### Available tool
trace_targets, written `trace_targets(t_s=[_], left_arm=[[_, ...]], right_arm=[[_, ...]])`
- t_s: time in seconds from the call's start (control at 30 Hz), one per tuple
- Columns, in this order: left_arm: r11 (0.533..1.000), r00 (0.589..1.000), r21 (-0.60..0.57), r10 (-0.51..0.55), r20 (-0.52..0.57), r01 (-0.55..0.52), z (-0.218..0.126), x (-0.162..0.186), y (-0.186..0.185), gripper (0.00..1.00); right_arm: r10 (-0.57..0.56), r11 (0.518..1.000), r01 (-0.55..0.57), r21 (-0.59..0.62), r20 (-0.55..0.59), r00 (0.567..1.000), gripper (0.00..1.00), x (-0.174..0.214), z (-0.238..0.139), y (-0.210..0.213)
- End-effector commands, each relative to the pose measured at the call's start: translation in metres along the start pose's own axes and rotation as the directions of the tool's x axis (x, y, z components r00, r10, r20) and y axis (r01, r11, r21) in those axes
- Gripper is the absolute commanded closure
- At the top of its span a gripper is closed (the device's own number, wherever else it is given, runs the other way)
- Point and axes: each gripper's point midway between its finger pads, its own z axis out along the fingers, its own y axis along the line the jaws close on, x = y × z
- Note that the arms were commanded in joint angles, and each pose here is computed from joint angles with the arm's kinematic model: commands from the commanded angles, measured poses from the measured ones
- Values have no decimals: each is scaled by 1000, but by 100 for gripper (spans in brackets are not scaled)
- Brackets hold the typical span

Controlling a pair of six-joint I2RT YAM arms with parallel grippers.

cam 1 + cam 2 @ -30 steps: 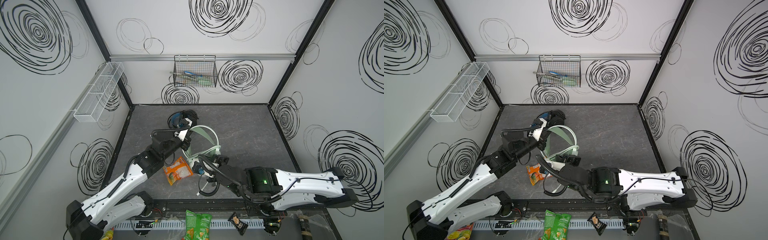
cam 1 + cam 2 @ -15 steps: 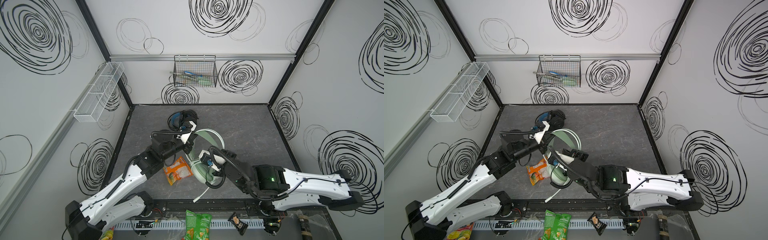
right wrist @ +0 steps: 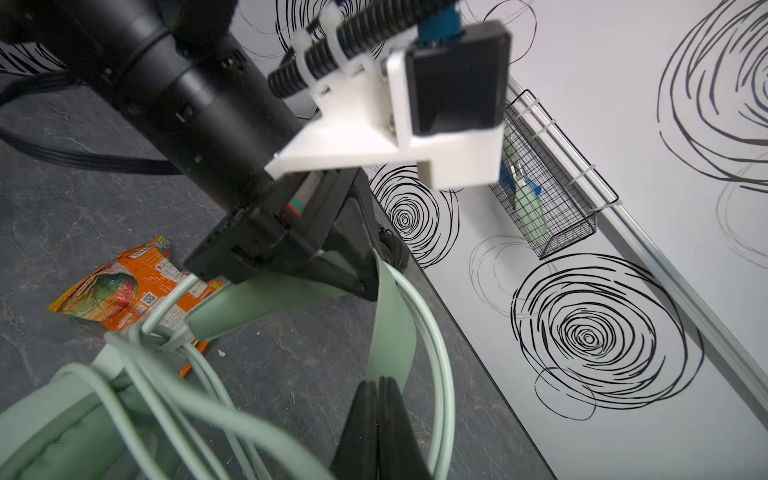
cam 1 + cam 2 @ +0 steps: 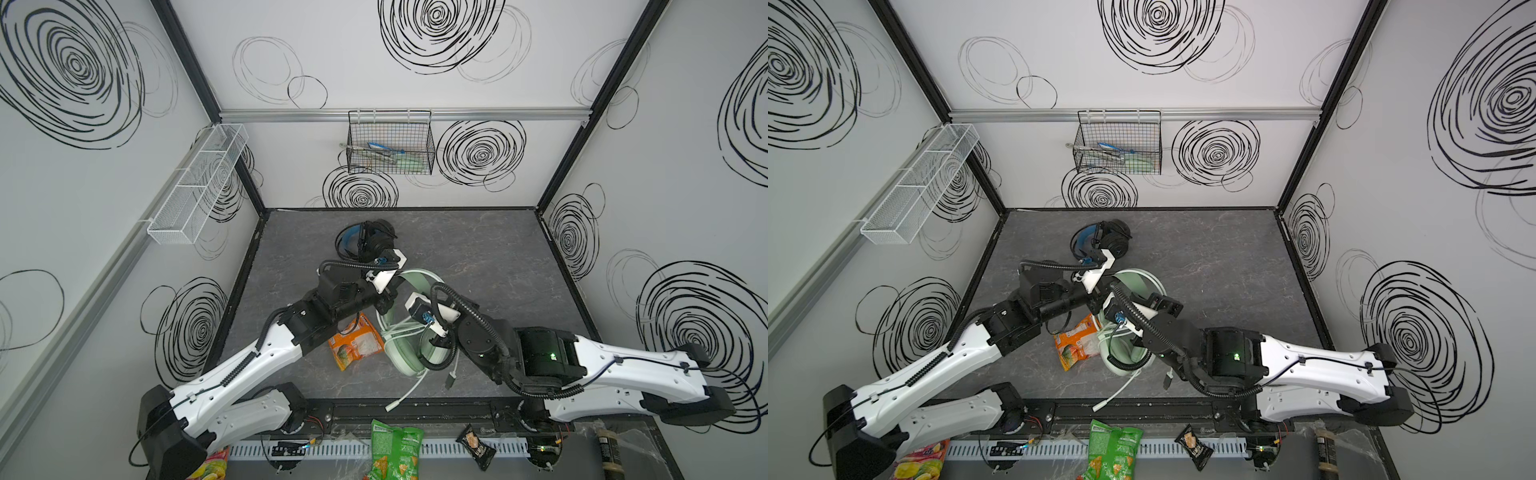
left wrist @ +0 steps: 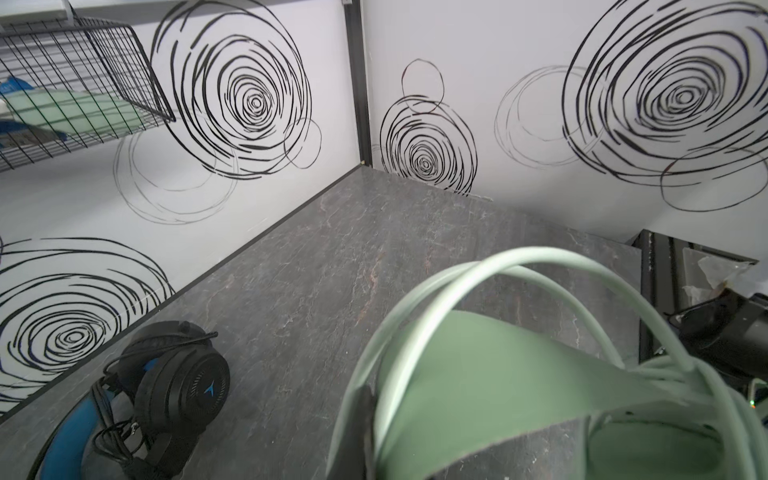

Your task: Wrap the headphones

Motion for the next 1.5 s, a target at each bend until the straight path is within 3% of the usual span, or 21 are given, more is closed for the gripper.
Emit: trace_targets(t_s=[0.0,0.3,0.67,0.97,1.47], left_arm=[[999,1000,-36,14,10,-14,-3,2,4,100],[999,997,-2,-34,73,35,-29,-2,13,100],[998,990,46,-57,128,52,-45,-16,8,100],[993,980,61,-107,166,98,-53,-22,19,100],[971,939,137,-224,262,193,-81,-45,29,100]], right_arm=[[142,984,-152,93,102,985,95,-36,-10,-39],[298,934,-316,169,121,947,93,-5,-24,-94],[314,924,-333,188,123,941,91,7,-31,-102],[351,898,-376,228,145,925,84,26,-45,-118],[405,860,-425,282,127,905,92,68,-26,-139]])
